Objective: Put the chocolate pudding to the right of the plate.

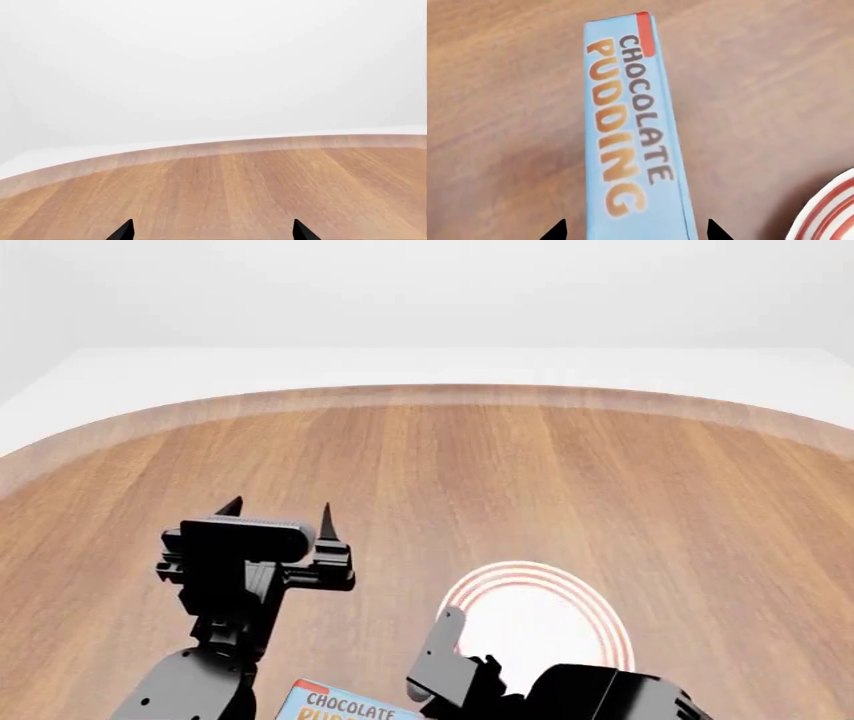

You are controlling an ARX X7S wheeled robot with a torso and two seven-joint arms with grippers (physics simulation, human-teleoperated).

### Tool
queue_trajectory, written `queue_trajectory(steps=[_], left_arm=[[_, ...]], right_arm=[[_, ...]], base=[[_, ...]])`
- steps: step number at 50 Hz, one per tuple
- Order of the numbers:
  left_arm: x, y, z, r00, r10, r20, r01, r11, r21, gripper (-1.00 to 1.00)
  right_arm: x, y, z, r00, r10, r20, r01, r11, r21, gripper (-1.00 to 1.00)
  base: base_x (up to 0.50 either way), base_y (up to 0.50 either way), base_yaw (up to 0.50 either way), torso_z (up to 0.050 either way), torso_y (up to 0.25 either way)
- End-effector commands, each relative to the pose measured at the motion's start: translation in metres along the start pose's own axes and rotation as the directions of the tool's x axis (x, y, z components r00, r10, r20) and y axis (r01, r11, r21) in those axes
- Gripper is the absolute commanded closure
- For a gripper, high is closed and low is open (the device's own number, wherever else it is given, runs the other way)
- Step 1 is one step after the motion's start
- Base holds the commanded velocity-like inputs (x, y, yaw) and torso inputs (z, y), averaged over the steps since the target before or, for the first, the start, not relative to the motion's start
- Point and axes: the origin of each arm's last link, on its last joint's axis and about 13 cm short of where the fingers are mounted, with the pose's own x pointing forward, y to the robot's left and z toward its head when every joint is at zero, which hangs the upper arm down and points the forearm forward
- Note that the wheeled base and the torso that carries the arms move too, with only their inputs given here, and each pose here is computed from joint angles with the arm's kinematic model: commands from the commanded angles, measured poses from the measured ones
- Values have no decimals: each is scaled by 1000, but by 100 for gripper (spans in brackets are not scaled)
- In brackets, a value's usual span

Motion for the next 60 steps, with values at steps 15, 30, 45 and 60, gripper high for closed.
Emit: queue_trajectory(steps=[15,30,45,60], left_arm=[[-1,0,-2,1000,1,-2,-1,1000,-2,-100],[-1,1,-1,1000,2,-1,-2,1000,-2,-100],[-1,1,0,1000,4,1,-4,1000,-2,-100],[-1,2,0,1000,11,2,-11,1000,-3,-100]], right_arm=[[7,-1,-7,1000,-11,-10,11,1000,6,100],[-9,7,4,998,-8,58,11,998,-55,100],[-23,9,11,995,-40,91,46,996,-70,100],[-61,-8,27,958,-259,126,258,966,26,100]], base=[[0,0,0,0,0],[0,0,0,0,0],[0,0,0,0,0],[0,0,0,0,0]])
